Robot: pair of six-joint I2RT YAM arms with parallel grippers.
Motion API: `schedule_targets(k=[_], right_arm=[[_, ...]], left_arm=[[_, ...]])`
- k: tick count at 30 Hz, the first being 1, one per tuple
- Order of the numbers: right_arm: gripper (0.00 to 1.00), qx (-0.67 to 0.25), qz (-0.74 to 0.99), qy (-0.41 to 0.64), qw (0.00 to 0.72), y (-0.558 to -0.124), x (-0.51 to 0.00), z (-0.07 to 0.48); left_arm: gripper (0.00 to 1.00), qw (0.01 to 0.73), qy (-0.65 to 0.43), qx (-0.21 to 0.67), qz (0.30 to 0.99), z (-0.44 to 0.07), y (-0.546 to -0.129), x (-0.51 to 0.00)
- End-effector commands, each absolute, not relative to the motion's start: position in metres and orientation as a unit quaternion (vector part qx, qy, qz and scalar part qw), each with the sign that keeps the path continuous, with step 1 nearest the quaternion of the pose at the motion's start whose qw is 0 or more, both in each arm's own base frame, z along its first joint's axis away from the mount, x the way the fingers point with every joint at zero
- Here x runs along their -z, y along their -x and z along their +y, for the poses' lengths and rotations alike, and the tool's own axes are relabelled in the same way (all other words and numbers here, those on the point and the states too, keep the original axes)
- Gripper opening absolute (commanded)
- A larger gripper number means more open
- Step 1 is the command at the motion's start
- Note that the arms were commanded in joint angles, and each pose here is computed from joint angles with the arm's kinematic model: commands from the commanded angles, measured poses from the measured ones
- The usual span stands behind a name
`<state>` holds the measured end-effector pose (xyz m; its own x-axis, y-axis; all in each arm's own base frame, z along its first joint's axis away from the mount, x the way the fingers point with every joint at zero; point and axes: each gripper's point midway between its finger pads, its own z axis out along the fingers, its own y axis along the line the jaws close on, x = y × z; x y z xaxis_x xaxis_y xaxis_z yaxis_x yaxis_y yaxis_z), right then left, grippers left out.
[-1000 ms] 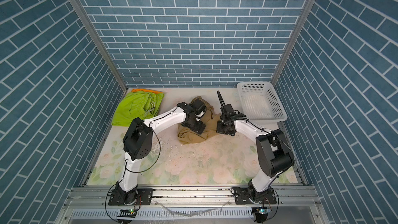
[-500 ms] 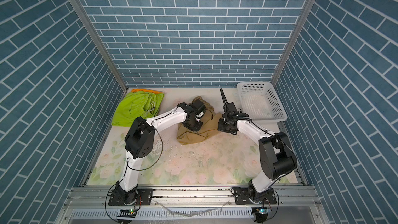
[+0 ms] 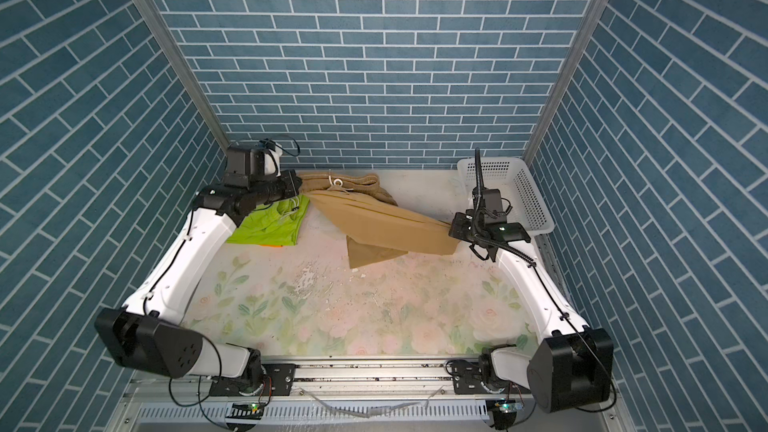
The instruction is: Fold and stack the shorts
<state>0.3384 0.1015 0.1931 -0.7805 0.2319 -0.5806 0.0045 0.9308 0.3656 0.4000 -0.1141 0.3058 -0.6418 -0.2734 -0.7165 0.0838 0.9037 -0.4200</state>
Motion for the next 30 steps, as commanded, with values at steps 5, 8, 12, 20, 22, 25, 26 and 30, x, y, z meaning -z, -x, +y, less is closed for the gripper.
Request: schedule_targets(k=[5,8,12,20,22,25,26,30], right_arm=[[0.0,-0.2,0.958,-0.079,0.191,-0.275,-0.082,0.12],[0.0,-0.202,0.962,-0.09,0.161,-0.26,-0.058,0.122],[0.0,-0.19,0.964,-0.088,0.161,-0.268,-0.064,0.121],[0.0,-0.181,0.953,-0.07,0.232,-0.339,-0.146,0.113],[0.0,-0.184,0.944,-0.069,0.266,-0.364,-0.186,0.107],[0.0,-0.19,0.922,-0.071,0.33,-0.395,-0.257,0.095],[0.0,-0.192,0.914,-0.073,0.35,-0.402,-0.28,0.09],[0.0,-0.196,0.879,-0.066,0.429,-0.418,-0.377,0.073]], left_arm=[[0.0,0.33,0.165,0.232,0.9,-0.098,-0.338,-0.171],[0.0,0.311,0.184,0.225,0.905,-0.093,-0.322,-0.141],[0.0,0.319,0.179,0.228,0.902,-0.095,-0.331,-0.15],[0.0,0.391,0.144,0.225,0.881,-0.095,-0.386,-0.232],[0.0,0.417,0.133,0.222,0.871,-0.094,-0.404,-0.264],[0.0,0.476,0.132,0.214,0.843,-0.081,-0.423,-0.328],[0.0,0.499,0.135,0.214,0.829,-0.075,-0.428,-0.352],[0.0,0.565,0.133,0.208,0.787,-0.056,-0.434,-0.432]])
